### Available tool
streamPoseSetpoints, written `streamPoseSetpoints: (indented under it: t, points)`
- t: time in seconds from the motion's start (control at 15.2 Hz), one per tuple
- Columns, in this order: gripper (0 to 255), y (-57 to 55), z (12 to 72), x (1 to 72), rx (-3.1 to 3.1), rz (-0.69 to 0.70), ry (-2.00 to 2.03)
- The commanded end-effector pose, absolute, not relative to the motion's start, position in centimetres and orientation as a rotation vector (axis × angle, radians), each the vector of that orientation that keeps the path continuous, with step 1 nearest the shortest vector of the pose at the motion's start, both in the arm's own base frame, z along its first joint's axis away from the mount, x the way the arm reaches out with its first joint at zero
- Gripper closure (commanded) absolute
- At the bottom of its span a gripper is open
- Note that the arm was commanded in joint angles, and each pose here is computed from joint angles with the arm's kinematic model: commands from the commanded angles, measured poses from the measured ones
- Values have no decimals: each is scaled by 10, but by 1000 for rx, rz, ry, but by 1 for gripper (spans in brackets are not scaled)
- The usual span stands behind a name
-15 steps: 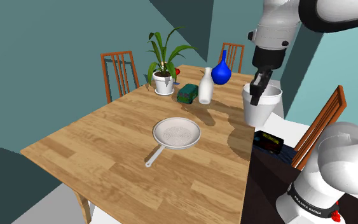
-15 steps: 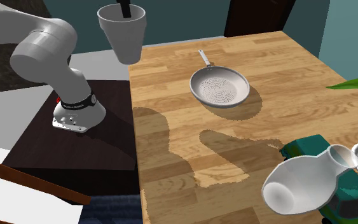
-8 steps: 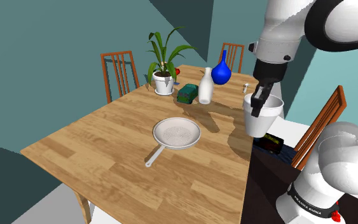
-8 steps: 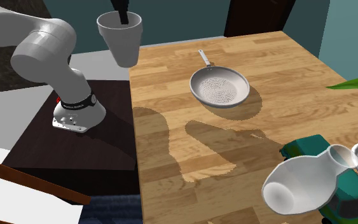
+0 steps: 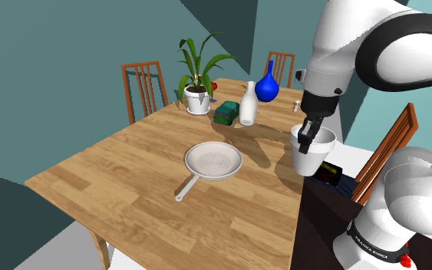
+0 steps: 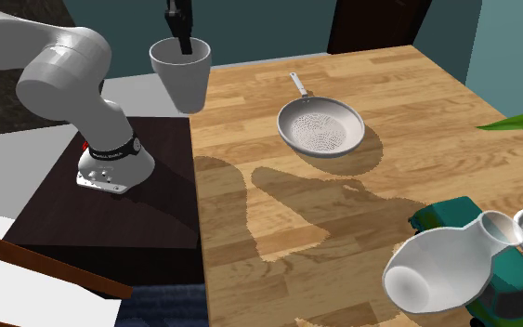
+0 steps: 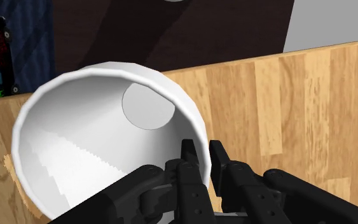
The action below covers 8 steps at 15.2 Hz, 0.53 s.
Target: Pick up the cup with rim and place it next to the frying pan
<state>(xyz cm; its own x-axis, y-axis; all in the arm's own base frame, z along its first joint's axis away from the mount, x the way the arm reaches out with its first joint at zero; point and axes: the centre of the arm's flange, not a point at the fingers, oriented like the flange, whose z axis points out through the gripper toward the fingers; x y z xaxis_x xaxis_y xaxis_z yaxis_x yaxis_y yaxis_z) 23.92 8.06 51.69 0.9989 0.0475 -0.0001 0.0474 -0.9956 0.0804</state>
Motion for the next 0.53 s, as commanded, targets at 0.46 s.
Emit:
streamPoseSetpoints:
  t: [0.46]
  points:
    - [255, 80, 469, 239, 3060, 4, 73]
